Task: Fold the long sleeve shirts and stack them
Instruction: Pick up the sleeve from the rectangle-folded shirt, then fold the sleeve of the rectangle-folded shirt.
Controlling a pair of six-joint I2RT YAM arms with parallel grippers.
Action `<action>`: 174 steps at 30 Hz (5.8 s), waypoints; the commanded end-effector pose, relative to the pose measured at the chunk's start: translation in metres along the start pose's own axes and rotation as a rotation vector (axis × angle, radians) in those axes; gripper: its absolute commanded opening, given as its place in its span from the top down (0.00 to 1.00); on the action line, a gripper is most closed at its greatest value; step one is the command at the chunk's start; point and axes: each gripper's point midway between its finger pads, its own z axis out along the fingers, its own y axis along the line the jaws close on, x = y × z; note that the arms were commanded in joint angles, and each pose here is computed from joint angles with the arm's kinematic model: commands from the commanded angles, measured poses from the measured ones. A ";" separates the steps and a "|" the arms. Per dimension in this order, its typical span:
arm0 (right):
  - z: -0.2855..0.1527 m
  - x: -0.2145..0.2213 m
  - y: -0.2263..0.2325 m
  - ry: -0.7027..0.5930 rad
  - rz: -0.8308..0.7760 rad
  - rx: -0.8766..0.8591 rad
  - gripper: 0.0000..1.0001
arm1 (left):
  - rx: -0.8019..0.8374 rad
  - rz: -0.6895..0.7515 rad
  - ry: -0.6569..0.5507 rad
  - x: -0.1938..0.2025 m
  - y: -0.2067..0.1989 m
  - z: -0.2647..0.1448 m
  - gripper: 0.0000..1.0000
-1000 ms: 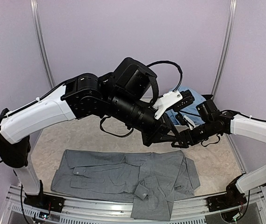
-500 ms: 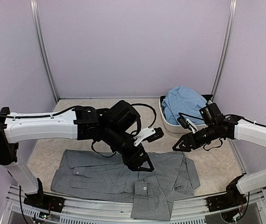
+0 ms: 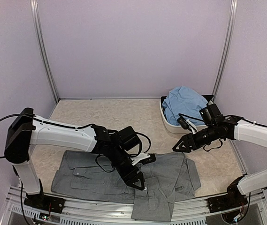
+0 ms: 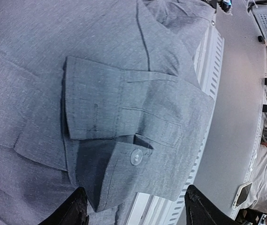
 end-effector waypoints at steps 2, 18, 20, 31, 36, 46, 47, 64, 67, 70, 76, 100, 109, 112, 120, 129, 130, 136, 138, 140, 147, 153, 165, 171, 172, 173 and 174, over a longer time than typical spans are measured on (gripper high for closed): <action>0.004 0.003 0.003 0.003 -0.003 -0.025 0.36 | -0.012 -0.043 -0.015 -0.004 0.024 0.005 0.37; 0.007 0.006 0.000 0.011 0.001 -0.024 0.37 | 0.087 -0.052 0.023 0.009 0.015 0.017 0.65; 0.008 0.007 0.000 0.015 0.003 -0.025 0.37 | 0.104 -0.052 0.028 0.009 0.013 0.019 0.73; 0.004 0.007 0.000 0.017 0.002 -0.010 0.37 | 0.149 -0.022 -0.044 -0.014 -0.004 -0.015 1.00; -0.003 -0.003 0.002 0.001 -0.014 0.013 0.37 | 0.126 -0.060 -0.244 -0.045 0.005 -0.084 1.00; 0.001 -0.011 -0.004 0.009 -0.018 0.038 0.38 | -0.024 -0.270 -0.731 -0.056 0.066 -0.235 1.00; 0.001 -0.011 -0.005 0.010 -0.016 0.042 0.38 | -0.059 -0.298 -0.781 -0.051 0.074 -0.251 1.00; 0.022 0.000 -0.013 0.060 0.010 0.012 0.38 | -0.282 -0.595 -0.825 0.040 0.138 -0.245 1.00; 0.026 0.001 -0.015 0.071 0.010 0.018 0.38 | -0.312 -0.614 -0.803 0.046 0.142 -0.240 1.00; 0.032 0.007 -0.018 0.099 0.013 0.025 0.38 | -0.342 -0.628 -0.790 0.052 0.145 -0.237 1.00; 0.049 0.018 -0.017 0.153 -0.004 0.028 0.40 | -0.363 -0.652 -0.756 0.058 0.142 -0.224 1.00; 0.057 0.007 -0.014 0.164 -0.070 0.047 0.41 | -0.117 -0.835 -1.006 0.024 0.038 -0.279 1.00; 0.062 0.009 -0.013 0.180 -0.072 0.024 0.41 | -0.230 -1.009 -0.949 0.063 0.062 -0.259 1.00; 0.063 0.008 -0.013 0.181 -0.075 0.020 0.41 | -0.296 -1.045 -0.900 0.084 0.076 -0.244 1.00; 0.063 0.011 -0.015 0.188 -0.070 0.026 0.41 | -0.478 -1.097 -0.756 0.127 0.108 -0.212 1.00; 0.066 0.012 -0.020 0.200 -0.060 0.043 0.41 | -0.495 -1.106 -0.708 0.145 0.115 -0.188 0.99; 0.066 0.012 -0.019 0.201 -0.060 0.042 0.40 | -0.503 -1.105 -0.705 0.147 0.117 -0.185 0.99; 0.065 0.013 -0.018 0.202 -0.065 0.037 0.41 | -0.611 -1.030 -0.718 0.146 0.131 -0.193 0.98; 0.064 0.012 -0.013 0.195 -0.078 0.015 0.41 | -0.658 -0.992 -0.727 0.140 0.135 -0.201 1.00; 0.063 0.012 -0.007 0.195 -0.096 -0.007 0.42 | -0.675 -0.954 -0.736 0.131 0.135 -0.207 1.00; 0.069 0.012 -0.004 0.194 -0.124 -0.021 0.42 | -0.706 -0.802 -0.787 0.096 0.129 -0.232 0.99; 0.079 0.000 -0.005 0.174 -0.153 -0.032 0.40 | -0.753 -0.737 -0.756 0.088 0.132 -0.236 0.95; 0.094 -0.001 -0.006 0.195 -0.178 -0.024 0.43 | -0.747 -0.807 -0.637 0.107 0.142 -0.205 1.00; 0.099 0.002 -0.013 0.217 -0.165 -0.011 0.44 | -0.769 -0.870 -0.653 0.127 0.128 -0.206 1.00; 0.100 0.003 -0.014 0.222 -0.162 -0.009 0.44 | -0.756 -0.867 -0.673 0.124 0.123 -0.210 1.00; 0.101 0.004 -0.014 0.227 -0.160 -0.007 0.44 | -0.740 -0.861 -0.693 0.119 0.118 -0.215 1.00; 0.101 0.005 -0.016 0.231 -0.158 -0.001 0.44 | -0.726 -0.855 -0.714 0.113 0.112 -0.220 1.00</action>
